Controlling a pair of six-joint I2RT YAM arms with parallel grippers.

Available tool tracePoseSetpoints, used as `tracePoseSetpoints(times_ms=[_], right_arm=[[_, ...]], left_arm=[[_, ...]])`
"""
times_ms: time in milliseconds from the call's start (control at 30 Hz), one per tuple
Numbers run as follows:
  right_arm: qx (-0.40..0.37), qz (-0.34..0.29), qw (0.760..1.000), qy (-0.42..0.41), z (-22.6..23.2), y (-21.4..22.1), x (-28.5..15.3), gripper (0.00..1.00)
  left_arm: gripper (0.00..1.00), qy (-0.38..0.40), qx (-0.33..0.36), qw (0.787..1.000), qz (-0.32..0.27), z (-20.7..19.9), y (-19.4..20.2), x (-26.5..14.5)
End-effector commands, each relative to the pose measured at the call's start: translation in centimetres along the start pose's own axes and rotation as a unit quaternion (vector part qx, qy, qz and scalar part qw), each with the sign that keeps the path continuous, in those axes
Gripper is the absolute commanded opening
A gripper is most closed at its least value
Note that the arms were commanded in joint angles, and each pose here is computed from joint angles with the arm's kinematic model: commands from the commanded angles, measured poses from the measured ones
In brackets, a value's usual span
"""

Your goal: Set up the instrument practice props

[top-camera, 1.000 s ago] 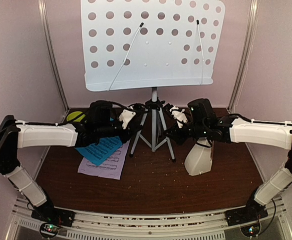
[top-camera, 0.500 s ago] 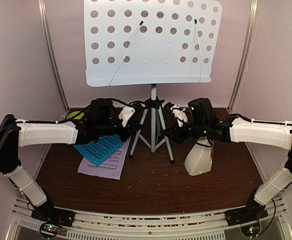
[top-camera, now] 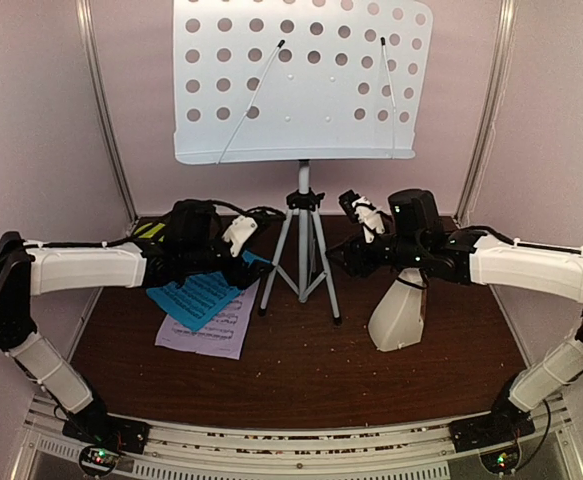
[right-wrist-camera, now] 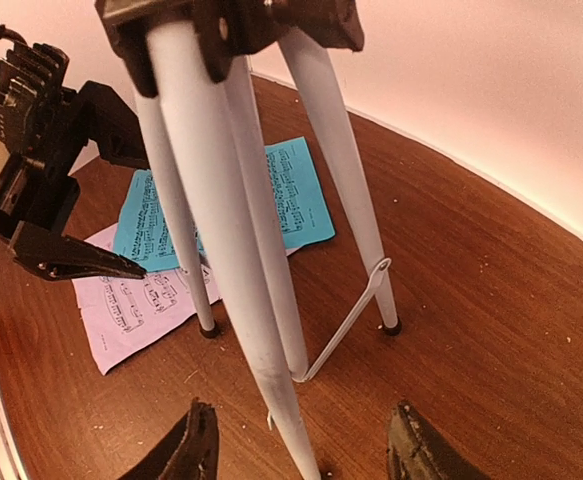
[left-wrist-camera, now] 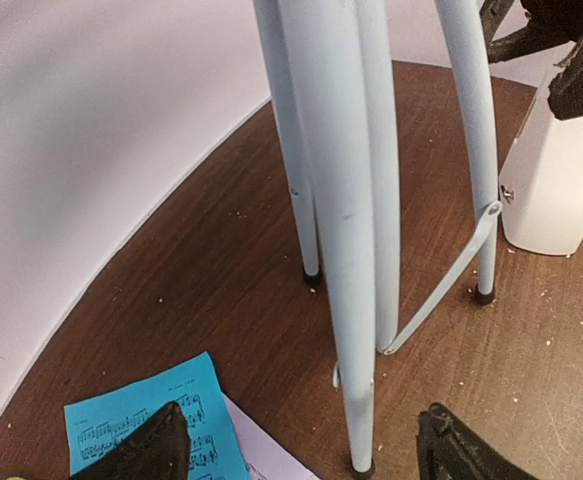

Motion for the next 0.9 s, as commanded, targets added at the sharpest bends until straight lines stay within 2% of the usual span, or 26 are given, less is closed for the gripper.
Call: tracePoseSetpoints(times_ms=[0, 33, 167, 300, 400, 467, 600, 767, 867], right_arm=[[-0.017, -0.026, 1.0, -0.004, 0.0, 0.1, -1.7, 0.64], [-0.02, -0.025, 0.999, -0.004, -0.1, 0.4, -1.8, 0.66], [-0.031, -0.017, 0.999, 0.0, -0.4, 1.8, -2.2, 0.76], [-0.036, 0.004, 0.999, -0.01, -0.5, 2.7, -1.2, 0.88], [-0.045, 0.039, 0.998, -0.006, -0.2, 2.9, 0.2, 0.87], [-0.052, 0.053, 0.997, 0.007, 0.1, 3.1, 0.6, 0.86], [-0.042, 0.052, 0.997, 0.033, 0.3, 3.9, 0.8, 0.84], [-0.016, 0.057, 0.997, 0.046, -0.1, 5.5, 1.6, 0.82], [-0.009, 0.061, 0.996, 0.056, -0.5, 6.3, 2.8, 0.81]], left_arm=[[0.9, -0.047, 0.0, 0.998, -0.032, 0.5, -1.0, -3.1], [0.97, -0.058, -0.005, 0.998, -0.034, 0.6, -1.0, -3.7], [0.98, -0.112, -0.035, 0.993, -0.033, 0.7, 0.0, -5.5], [0.98, -0.128, -0.072, 0.989, 0.006, 0.6, 2.0, -4.2], [0.98, -0.056, -0.067, 0.995, 0.04, -0.1, 2.1, -2.3], [0.98, -0.035, -0.082, 0.995, 0.036, -0.5, 2.4, -1.5], [0.98, -0.051, -0.109, 0.993, 0.01, -0.6, 2.8, -1.0], [0.97, -0.044, -0.107, 0.993, 0.003, -0.9, 3.4, 0.3], [0.9, -0.035, -0.102, 0.994, -0.008, -1.2, 3.7, 1.1]])
Point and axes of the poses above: each gripper's point midway between its finger pads, its own x axis out along the fingers, its own z axis along the line the jaws close on, y = z × x, the point moved 8 cm from there along -x, back along the fingers, and after that the axes turned 11 degrees about x, right-handed, at the moved point
